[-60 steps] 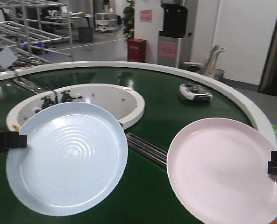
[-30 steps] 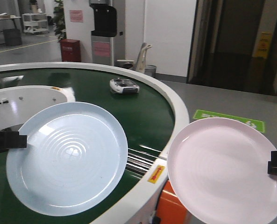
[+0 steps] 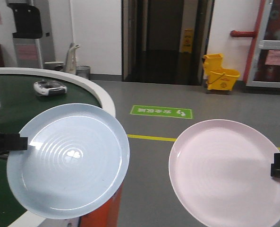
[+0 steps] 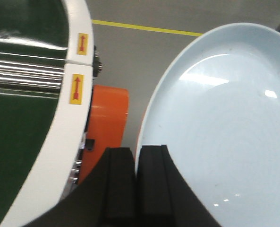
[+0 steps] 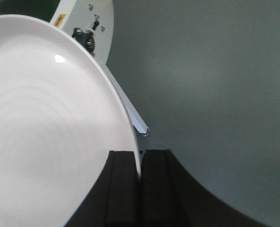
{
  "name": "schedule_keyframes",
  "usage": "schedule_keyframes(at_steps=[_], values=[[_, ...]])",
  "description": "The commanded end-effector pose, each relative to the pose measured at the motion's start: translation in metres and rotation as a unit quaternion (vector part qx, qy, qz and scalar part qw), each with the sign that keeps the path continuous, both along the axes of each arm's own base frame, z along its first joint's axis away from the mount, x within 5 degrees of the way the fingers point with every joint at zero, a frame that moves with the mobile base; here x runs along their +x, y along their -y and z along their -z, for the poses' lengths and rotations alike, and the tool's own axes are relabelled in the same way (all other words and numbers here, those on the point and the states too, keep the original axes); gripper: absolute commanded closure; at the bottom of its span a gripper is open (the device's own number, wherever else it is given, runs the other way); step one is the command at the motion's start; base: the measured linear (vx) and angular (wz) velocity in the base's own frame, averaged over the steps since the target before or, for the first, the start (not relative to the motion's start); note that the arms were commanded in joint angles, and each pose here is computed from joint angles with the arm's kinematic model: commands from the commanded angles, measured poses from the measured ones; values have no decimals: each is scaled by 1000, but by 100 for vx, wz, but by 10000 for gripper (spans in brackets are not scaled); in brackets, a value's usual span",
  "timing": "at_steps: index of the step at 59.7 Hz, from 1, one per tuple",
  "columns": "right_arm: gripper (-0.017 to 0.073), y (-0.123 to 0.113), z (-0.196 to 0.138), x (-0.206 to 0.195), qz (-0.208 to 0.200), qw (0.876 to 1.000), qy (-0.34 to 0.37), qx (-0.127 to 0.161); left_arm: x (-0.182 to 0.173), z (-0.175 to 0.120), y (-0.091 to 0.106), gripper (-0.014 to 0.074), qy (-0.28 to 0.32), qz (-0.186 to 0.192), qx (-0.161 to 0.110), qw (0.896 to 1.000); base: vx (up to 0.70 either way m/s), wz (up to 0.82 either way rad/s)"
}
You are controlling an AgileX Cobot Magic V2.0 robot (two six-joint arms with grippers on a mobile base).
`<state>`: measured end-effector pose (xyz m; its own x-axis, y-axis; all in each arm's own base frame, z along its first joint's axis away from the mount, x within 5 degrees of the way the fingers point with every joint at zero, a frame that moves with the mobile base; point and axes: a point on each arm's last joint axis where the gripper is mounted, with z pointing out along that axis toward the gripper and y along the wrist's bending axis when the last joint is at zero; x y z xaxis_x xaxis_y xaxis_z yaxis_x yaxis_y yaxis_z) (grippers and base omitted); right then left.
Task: Grab plate from conveyor and place on tray
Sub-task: 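Hold both plates raised while the base drives to the tray counter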
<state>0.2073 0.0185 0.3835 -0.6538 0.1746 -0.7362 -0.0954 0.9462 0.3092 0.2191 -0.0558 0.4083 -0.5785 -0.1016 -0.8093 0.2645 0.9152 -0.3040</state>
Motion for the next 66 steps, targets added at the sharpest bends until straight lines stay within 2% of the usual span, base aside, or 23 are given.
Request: schedule_keyframes(at_steps=[1,33,66], values=[[572,0,-16,-2,8,999,50,10,-4,-20,0,599,52,-11,-32,998,-11,-56],[572,0,-16,-2,6,999,46,10,-4,-20,0,599,52,-11,-32,998,-5,-61],[572,-2,-13,-4,-2,1000,28,10,-4,-20,0,599,52,-11,-32,998,12,-52]])
